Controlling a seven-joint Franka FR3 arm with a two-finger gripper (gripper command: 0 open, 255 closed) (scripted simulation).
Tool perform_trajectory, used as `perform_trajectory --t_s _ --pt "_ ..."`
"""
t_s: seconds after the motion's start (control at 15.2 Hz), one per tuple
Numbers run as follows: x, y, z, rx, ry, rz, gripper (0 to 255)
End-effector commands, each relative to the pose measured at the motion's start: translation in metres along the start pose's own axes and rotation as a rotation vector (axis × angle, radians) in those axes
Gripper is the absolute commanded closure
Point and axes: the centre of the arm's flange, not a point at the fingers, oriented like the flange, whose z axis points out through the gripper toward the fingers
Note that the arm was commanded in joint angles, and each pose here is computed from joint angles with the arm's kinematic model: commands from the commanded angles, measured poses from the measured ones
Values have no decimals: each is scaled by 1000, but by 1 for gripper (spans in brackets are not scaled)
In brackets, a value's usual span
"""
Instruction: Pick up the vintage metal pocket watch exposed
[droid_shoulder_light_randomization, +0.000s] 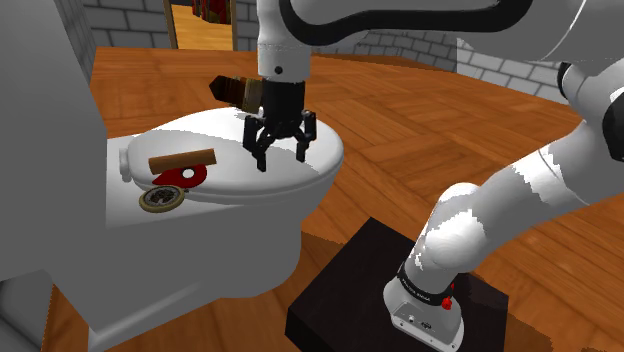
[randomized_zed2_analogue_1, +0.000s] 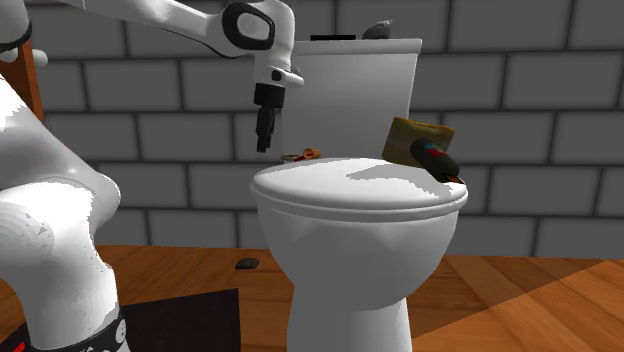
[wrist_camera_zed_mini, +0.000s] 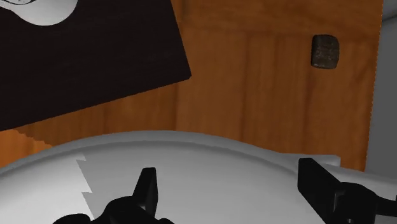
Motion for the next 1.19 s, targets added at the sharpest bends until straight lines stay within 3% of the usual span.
perform_trajectory --t_s 0.0,0.92,1.12 --pt "4 -27 2 5 -13 36 0" --pt "57 -201 11 30 -101 264 0" --pt "61 -208 21 31 -105 274 0"
